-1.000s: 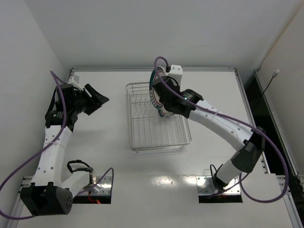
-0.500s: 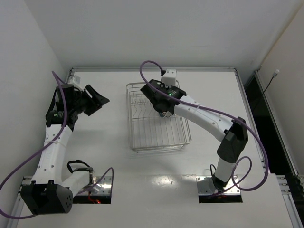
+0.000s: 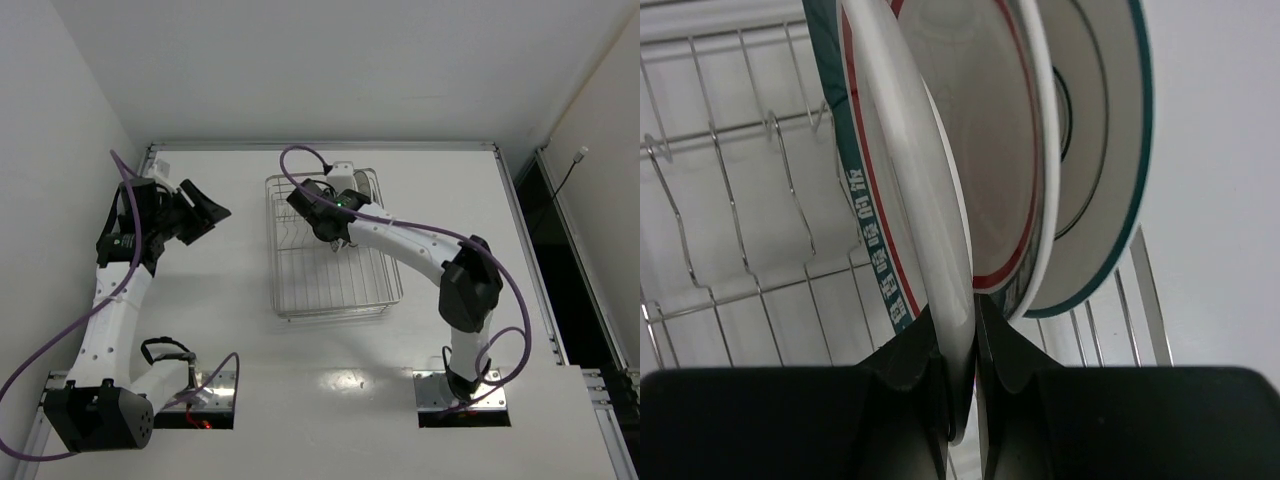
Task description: Load the plates into the dish rack
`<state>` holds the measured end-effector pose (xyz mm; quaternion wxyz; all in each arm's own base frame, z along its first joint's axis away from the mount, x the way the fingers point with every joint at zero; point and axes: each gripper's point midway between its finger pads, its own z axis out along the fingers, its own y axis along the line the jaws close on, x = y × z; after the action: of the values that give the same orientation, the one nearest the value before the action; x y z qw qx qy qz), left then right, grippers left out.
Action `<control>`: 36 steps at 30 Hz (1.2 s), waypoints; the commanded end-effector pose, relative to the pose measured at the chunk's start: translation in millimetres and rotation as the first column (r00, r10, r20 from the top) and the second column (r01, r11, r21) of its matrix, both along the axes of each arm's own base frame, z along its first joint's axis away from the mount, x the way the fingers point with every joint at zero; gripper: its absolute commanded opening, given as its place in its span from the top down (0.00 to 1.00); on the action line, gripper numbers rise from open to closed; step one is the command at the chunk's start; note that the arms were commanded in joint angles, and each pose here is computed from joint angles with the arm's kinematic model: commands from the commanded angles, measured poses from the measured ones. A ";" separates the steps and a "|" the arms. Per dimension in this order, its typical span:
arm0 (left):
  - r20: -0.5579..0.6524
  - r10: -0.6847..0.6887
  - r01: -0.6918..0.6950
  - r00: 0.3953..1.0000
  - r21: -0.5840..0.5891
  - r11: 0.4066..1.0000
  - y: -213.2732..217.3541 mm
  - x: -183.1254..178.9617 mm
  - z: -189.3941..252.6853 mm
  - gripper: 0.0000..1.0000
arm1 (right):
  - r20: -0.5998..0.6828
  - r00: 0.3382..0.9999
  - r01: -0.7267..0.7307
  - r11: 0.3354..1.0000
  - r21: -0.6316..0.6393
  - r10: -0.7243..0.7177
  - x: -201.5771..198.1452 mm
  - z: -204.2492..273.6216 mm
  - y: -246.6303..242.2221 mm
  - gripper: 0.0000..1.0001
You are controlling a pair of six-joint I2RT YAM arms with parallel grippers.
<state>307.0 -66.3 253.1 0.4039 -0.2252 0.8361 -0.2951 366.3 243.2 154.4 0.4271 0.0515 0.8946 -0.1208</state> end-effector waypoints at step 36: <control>-0.016 0.002 -0.002 1.000 0.015 1.000 7.0 9.3 -18.1 0.47 | 0.030 0.979 -0.201 0.978 -0.059 0.203 -33.5 106.2 -56.3 0.08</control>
<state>307.8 -66.3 233.8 0.3844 -0.2281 0.8444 -0.2954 339.9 176.1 279.1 0.4770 -0.0080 0.8704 -0.1217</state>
